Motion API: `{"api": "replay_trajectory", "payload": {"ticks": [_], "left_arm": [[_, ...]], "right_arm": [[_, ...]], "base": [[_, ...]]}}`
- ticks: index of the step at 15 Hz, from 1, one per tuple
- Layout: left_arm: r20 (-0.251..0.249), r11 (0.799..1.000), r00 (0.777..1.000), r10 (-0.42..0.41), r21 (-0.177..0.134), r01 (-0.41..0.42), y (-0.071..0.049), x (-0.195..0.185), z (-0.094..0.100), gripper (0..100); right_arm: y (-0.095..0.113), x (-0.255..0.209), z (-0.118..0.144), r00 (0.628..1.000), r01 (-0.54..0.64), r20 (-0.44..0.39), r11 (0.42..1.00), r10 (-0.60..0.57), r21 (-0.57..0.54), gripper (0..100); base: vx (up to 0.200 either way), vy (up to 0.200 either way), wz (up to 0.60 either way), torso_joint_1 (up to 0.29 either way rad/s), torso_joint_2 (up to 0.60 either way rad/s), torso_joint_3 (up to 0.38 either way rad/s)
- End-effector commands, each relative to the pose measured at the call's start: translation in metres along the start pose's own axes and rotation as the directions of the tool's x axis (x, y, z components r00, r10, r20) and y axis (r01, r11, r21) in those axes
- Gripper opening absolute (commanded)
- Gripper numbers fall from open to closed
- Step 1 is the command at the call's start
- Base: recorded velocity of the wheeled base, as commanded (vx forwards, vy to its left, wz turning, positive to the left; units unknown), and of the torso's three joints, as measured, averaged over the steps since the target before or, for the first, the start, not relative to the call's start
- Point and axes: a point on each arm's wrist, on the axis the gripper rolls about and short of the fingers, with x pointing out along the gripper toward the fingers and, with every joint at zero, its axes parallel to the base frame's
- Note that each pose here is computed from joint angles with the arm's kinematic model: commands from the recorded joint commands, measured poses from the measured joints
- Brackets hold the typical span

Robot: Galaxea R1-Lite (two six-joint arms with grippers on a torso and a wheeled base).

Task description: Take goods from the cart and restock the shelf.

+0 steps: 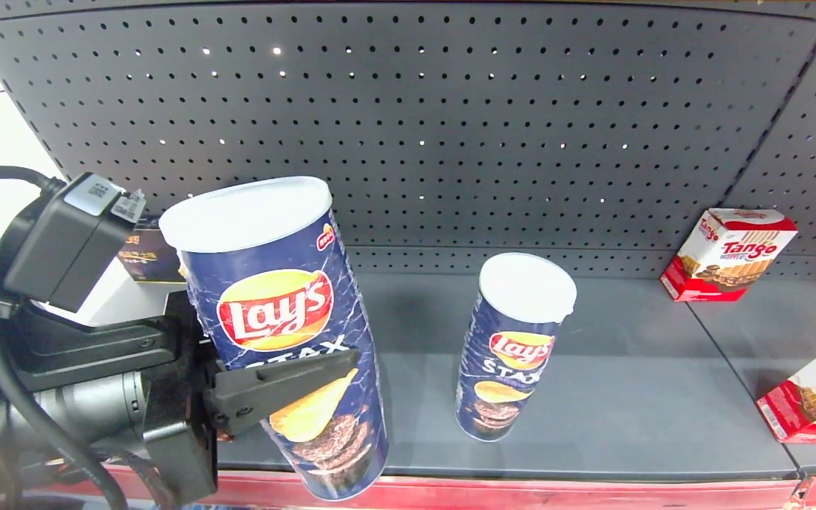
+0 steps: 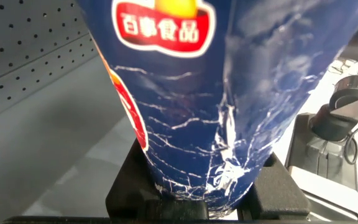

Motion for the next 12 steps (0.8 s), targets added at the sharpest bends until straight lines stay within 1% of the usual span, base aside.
{"api": "replay_trajectory", "payload": {"ticks": [1, 2, 3, 4, 5, 6, 7, 8, 9, 10, 12], "left_arm": [[0.0, 1.0, 1.0, -0.001, 0.0, 0.001, -0.001, 0.0, 0.0, 0], [0.0, 1.0, 1.0, -0.001, 0.0, 0.001, -0.001, 0.0, 0.0, 0], [0.004, 1.0, 1.0, -0.001, 0.002, 0.001, -0.002, -0.002, 0.0, 0], [0.002, 1.0, 1.0, -0.001, 0.0, 0.001, -0.002, -0.004, 0.0, 0], [-0.003, 1.0, 1.0, -0.001, -0.003, 0.001, -0.003, -0.005, -0.003, 0], [-0.003, 1.0, 1.0, -0.001, -0.003, 0.001, -0.003, -0.006, -0.004, 0], [-0.007, 1.0, 1.0, -0.001, -0.006, 0.001, -0.005, -0.008, -0.006, 0], [-0.008, 1.0, 1.0, -0.003, -0.006, 0.003, -0.005, -0.008, -0.007, 0], [-0.006, 1.0, 1.0, -0.003, -0.005, 0.003, -0.005, -0.008, -0.006, 0], [0.001, 1.0, 1.0, -0.003, -0.001, 0.003, -0.004, -0.007, -0.003, 0], [0.004, 1.0, 1.0, -0.003, 0.0, 0.003, -0.004, -0.007, -0.003, 0]], "right_arm": [[0.001, -0.009, -0.014, 0.993, 0.109, 0.039, 0.994, -0.108, -0.013, 100], [0.001, -0.009, -0.015, 0.99, 0.138, 0.036, 0.99, -0.137, -0.01, 100], [-0.003, -0.008, -0.021, 0.963, 0.269, 0.017, 0.963, -0.269, -0.001, 100], [-0.006, -0.007, -0.029, 0.928, 0.372, -0.008, 0.928, -0.372, -0.002, 100], [-0.01, -0.006, -0.038, 0.881, 0.472, -0.04, 0.881, -0.472, -0.01, 100], [-0.011, -0.007, -0.04, 0.845, 0.533, -0.048, 0.846, -0.533, -0.023, 100], [-0.012, -0.008, -0.04, 0.825, 0.563, -0.044, 0.826, -0.564, -0.035, 100], [-0.01, -0.007, -0.04, 0.862, 0.503, -0.047, 0.863, -0.504, -0.04, 100], [-0.008, -0.005, -0.04, 0.915, 0.396, -0.051, 0.916, -0.399, -0.055, 100], [-0.006, -0.005, -0.04, 0.954, 0.292, -0.055, 0.954, -0.296, -0.066, 100], [-0.005, -0.005, -0.041, 0.956, 0.282, -0.063, 0.958, -0.285, -0.061, 100]], "base": [[0.0, 0.0, 0.0, 0.0, 0.0, 0.0], [0.0, 0.0, 0.0, 0.0, 0.0, 0.0], [0.0, 0.0, 0.0, 0.0, 0.0, 0.0], [0.0, 0.0, 0.0, 0.0, 0.0, 0.0], [0.0, 0.0, 0.0, 0.0, 0.0, 0.0], [0.0, 0.0, 0.0, 0.0, 0.0, 0.0], [0.0, 0.0, 0.0, 0.0, 0.0, 0.0], [0.0, 0.0, 0.0, 0.0, 0.0, 0.0], [0.0, 0.0, 0.0, 0.0, 0.0, 0.0], [0.0, 0.0, 0.0, 0.0, 0.0, 0.0], [0.0, 0.0, 0.0, 0.0, 0.0, 0.0]]}}
